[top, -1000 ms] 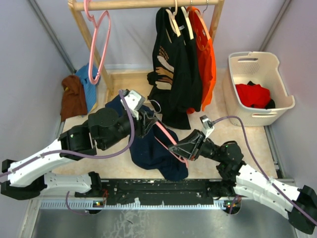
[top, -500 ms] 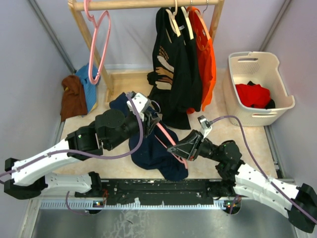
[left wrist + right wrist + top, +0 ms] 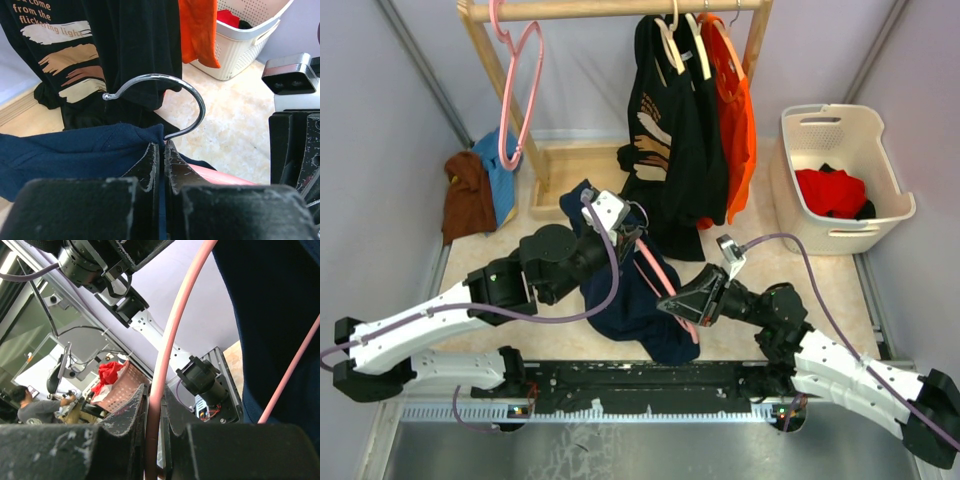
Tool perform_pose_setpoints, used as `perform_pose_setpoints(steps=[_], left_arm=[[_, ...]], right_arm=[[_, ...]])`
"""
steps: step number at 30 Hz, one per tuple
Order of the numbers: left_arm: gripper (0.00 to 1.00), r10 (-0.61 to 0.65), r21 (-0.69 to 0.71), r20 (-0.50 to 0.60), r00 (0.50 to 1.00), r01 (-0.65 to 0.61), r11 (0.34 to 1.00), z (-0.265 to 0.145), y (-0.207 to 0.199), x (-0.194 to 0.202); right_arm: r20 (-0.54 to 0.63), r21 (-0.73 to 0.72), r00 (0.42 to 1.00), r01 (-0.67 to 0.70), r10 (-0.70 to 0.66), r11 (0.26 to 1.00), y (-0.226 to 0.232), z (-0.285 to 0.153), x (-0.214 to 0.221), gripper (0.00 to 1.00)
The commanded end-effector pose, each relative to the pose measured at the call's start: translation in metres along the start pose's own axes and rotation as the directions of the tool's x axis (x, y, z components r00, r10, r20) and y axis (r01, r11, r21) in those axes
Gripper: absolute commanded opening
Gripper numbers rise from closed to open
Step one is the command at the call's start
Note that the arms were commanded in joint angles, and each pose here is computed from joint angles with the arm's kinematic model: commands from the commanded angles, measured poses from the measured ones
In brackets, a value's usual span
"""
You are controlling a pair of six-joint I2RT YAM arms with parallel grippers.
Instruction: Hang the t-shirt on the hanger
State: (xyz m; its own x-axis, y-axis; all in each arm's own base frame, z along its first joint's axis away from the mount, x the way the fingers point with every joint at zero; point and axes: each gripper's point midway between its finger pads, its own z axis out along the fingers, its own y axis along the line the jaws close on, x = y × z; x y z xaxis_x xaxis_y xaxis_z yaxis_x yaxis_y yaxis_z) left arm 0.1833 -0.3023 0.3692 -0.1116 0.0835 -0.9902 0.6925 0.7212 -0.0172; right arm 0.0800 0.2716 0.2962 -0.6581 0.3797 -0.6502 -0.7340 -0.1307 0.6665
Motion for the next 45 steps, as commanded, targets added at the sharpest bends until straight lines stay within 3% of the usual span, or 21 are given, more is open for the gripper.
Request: perform_pose_setpoints(steps=[1, 9, 17, 20, 28, 31, 36, 45], left_arm=[[0.0, -0.021, 0.105, 0.034, 0.999, 0.018, 0.994, -0.002, -0.022, -0.002], [0.0, -0.026, 0.067, 0.039, 0.999, 0.023, 0.997, -0.017, -0.009, 0.002], [0.0, -0.028, -0.022, 0.038, 0.999, 0.029, 0.999, -0.03, 0.013, 0.006], [0.0, -0.025, -0.035, 0.043, 0.999, 0.026, 0.999, -0.034, 0.017, 0.005], [0.0, -0.021, -0.064, 0.055, 0.998, 0.024, 0.998, -0.042, 0.027, 0.008], [0.0, -0.017, -0.072, 0.059, 0.998, 0.021, 0.997, -0.043, 0.03, 0.009], [0.0, -0.013, -0.078, 0.074, 0.997, 0.019, 0.997, -0.044, 0.032, 0.007], [0.0, -0.009, -0.085, 0.105, 0.994, 0.018, 0.996, -0.046, 0.034, -0.002]], right_arm=[[0.075, -0.111, 0.993, 0.099, -0.091, 0.989, 0.036, 0.007, -0.026, 0.0], [0.04, -0.046, 0.996, 0.088, -0.086, 0.995, 0.023, 0.01, -0.022, 0.0], [-0.015, 0.045, 0.997, 0.083, -0.082, 0.996, 0.01, 0.018, -0.021, 0.41], [-0.032, 0.07, 0.996, 0.08, -0.078, 0.994, 0.009, 0.02, -0.023, 0.49], [-0.022, 0.248, 0.998, 0.06, -0.057, 0.967, -0.006, 0.008, -0.032, 0.59], [-0.012, 0.405, 1.0, 0.027, -0.024, 0.914, -0.025, -0.007, -0.034, 0.6], [-0.008, 0.661, 1.0, -0.014, 0.025, 0.75, -0.07, -0.036, -0.029, 0.61], [-0.093, 0.781, 0.985, -0.017, 0.143, 0.624, -0.114, -0.035, 0.001, 0.6]])
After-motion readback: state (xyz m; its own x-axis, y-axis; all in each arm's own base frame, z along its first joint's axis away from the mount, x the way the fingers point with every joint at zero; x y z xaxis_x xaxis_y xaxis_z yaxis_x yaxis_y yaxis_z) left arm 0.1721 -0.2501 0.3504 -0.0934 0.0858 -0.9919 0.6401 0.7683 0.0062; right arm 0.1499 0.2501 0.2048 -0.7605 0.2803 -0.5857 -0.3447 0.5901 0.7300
